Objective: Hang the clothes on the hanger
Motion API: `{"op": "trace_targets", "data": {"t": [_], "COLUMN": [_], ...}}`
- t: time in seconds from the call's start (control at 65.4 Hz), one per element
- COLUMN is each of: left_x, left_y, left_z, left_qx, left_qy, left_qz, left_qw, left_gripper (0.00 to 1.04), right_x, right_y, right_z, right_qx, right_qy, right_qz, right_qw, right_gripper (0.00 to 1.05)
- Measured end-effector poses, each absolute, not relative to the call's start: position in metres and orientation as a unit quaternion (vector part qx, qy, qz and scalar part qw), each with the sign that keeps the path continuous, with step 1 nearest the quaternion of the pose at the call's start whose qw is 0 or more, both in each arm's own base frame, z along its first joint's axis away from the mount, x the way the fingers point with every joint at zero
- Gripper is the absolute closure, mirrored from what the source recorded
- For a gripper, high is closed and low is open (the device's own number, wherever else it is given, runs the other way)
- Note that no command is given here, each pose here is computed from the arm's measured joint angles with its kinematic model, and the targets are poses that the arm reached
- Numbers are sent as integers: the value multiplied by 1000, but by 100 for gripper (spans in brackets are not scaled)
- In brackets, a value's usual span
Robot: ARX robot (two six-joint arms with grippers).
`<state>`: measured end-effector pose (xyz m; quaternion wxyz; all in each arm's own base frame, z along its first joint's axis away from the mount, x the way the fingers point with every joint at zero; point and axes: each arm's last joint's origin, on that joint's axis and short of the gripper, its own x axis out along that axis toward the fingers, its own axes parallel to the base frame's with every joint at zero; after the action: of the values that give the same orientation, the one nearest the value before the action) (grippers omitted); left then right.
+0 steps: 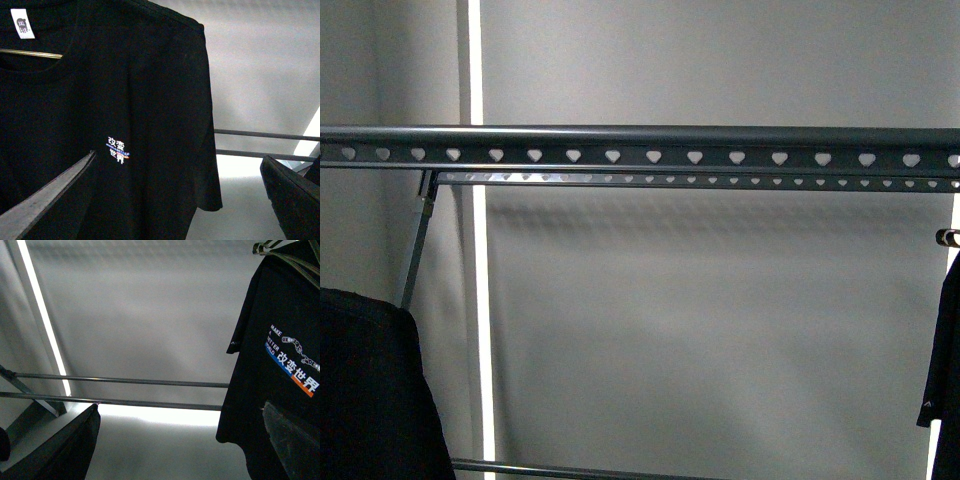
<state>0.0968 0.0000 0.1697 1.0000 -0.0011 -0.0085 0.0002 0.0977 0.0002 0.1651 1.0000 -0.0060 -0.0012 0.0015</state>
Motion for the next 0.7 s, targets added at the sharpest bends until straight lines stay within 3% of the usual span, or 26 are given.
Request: {"op": "trace_targets", "data": {"t": [0.306, 0.428, 0.55, 0.703], "left_x": [97, 104, 125, 174], "left_y": [0, -6, -14, -19], "left_z": [169, 170, 203, 265], "left_qx": [-2, -51, -124, -243], "left_qy": [-3, 80, 68, 46], "left_qz": [-4, -111, -47, 103], "left_qw": [1000, 989, 989, 964], "left_gripper": [7, 7, 7, 7], "right_x": [98, 98, 98, 98], "right_y": [0, 0, 0, 0], "right_z": [165, 165, 165, 165], "right_qx": [-6, -6, -6, -6], "right_qy": [-1, -1, -1, -1], "right_qz": [2, 3, 2, 2], "right_qw": [1000, 1000, 1000, 1000], "right_gripper": [7, 7, 7, 7]}}
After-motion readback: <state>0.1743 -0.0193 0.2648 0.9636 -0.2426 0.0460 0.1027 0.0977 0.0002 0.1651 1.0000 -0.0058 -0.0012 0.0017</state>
